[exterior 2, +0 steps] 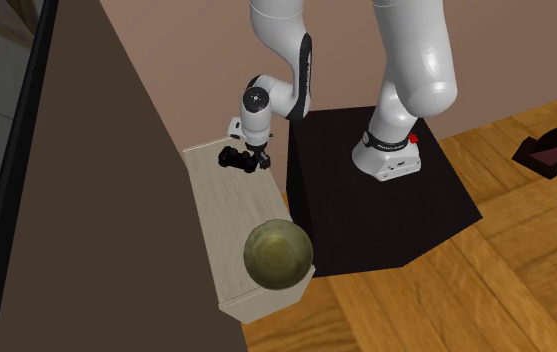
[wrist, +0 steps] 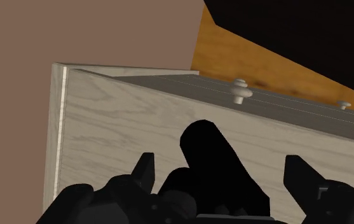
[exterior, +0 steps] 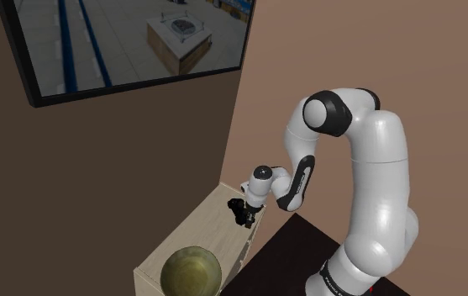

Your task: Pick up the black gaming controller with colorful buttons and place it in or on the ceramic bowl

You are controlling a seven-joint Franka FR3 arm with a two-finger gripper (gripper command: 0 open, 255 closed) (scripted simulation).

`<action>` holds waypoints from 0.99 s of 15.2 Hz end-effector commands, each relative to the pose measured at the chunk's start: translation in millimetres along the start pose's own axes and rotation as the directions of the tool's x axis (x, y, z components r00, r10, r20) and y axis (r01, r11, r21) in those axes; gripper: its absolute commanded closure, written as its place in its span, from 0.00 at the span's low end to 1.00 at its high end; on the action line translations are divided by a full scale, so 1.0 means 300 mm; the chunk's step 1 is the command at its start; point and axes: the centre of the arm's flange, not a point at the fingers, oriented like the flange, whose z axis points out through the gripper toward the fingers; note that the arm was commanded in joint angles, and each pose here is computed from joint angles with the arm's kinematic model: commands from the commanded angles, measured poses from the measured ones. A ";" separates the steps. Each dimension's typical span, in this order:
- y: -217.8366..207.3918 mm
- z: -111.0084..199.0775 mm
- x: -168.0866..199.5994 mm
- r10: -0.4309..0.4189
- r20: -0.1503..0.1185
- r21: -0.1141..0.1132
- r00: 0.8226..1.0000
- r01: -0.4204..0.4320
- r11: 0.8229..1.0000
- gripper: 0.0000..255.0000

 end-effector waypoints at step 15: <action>0.014 -0.069 -0.003 0.000 0.000 0.000 1.000 0.000 1.000 1.00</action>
